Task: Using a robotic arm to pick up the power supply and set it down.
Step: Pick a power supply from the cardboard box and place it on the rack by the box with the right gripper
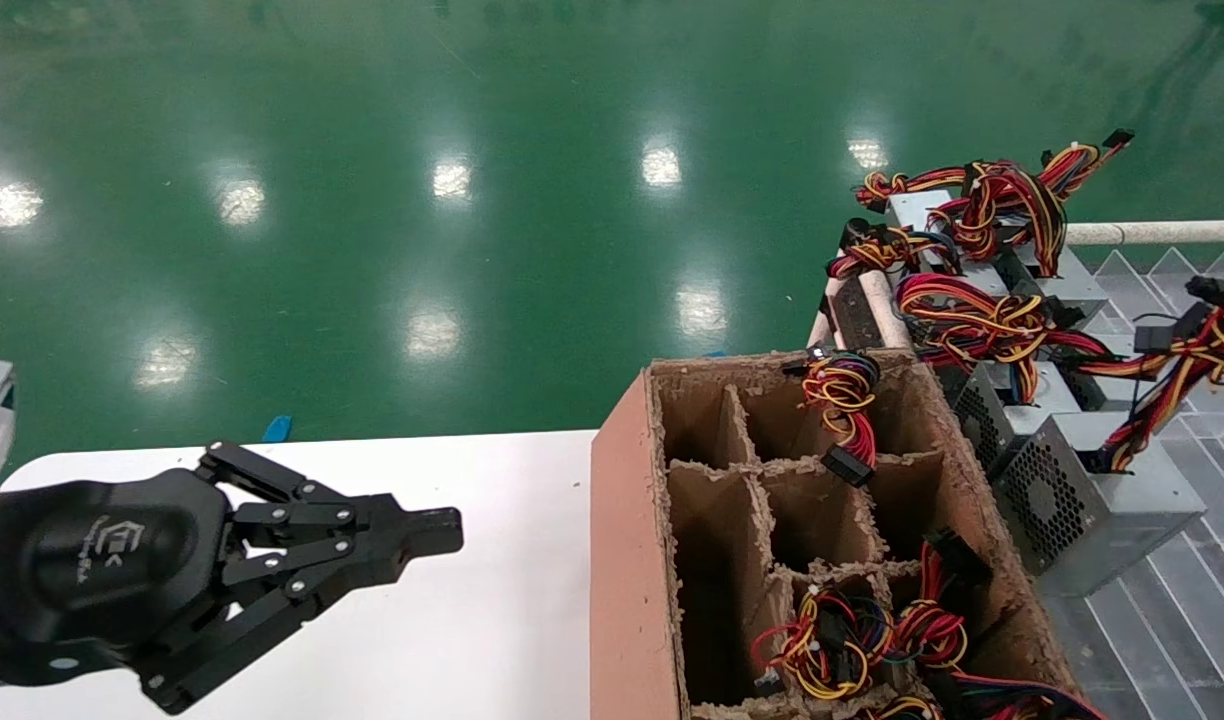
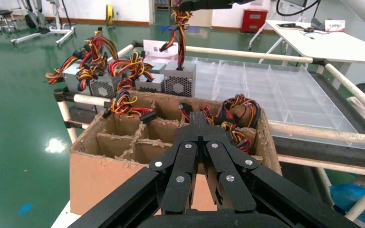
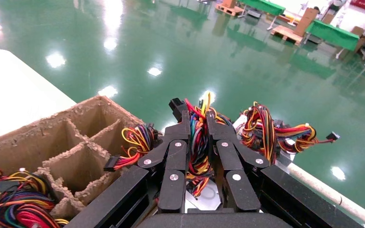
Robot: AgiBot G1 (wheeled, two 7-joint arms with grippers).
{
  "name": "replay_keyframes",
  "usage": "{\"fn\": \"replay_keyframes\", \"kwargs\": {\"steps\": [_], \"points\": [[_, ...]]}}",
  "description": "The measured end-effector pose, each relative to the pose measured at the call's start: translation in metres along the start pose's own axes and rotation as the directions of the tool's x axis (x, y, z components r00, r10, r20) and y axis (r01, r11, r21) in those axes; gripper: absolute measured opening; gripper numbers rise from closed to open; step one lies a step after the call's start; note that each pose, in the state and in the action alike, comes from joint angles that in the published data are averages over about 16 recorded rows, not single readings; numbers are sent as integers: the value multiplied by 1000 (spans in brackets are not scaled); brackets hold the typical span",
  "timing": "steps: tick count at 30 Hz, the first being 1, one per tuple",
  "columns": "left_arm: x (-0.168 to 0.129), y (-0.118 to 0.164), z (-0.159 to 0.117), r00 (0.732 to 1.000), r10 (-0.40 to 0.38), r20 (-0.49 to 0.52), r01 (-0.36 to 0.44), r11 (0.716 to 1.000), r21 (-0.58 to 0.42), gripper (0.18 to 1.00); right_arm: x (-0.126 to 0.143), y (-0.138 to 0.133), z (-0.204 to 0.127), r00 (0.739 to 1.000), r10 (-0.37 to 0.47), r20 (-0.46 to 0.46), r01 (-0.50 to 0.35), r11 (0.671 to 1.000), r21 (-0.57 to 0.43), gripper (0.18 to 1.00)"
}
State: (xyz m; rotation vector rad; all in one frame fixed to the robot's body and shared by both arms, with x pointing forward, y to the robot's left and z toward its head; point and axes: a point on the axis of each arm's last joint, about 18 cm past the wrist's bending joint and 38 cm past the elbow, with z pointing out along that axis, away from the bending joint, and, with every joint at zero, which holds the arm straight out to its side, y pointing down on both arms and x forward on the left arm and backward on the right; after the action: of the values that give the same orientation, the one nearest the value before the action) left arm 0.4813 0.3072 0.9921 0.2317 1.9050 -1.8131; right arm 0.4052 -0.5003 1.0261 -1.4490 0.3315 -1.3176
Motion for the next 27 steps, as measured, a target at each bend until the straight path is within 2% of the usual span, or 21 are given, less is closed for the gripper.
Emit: {"fn": "replay_keyframes", "kwargs": {"steps": [16, 27], "points": [[0, 0, 0, 1000, 0, 0, 0, 1000, 0, 191, 0, 23, 19, 999, 54, -2, -54, 998, -22, 235], [0, 0, 0, 1000, 0, 0, 0, 1000, 0, 191, 5, 29, 15, 996, 93, -13, -93, 995, -34, 247]]}}
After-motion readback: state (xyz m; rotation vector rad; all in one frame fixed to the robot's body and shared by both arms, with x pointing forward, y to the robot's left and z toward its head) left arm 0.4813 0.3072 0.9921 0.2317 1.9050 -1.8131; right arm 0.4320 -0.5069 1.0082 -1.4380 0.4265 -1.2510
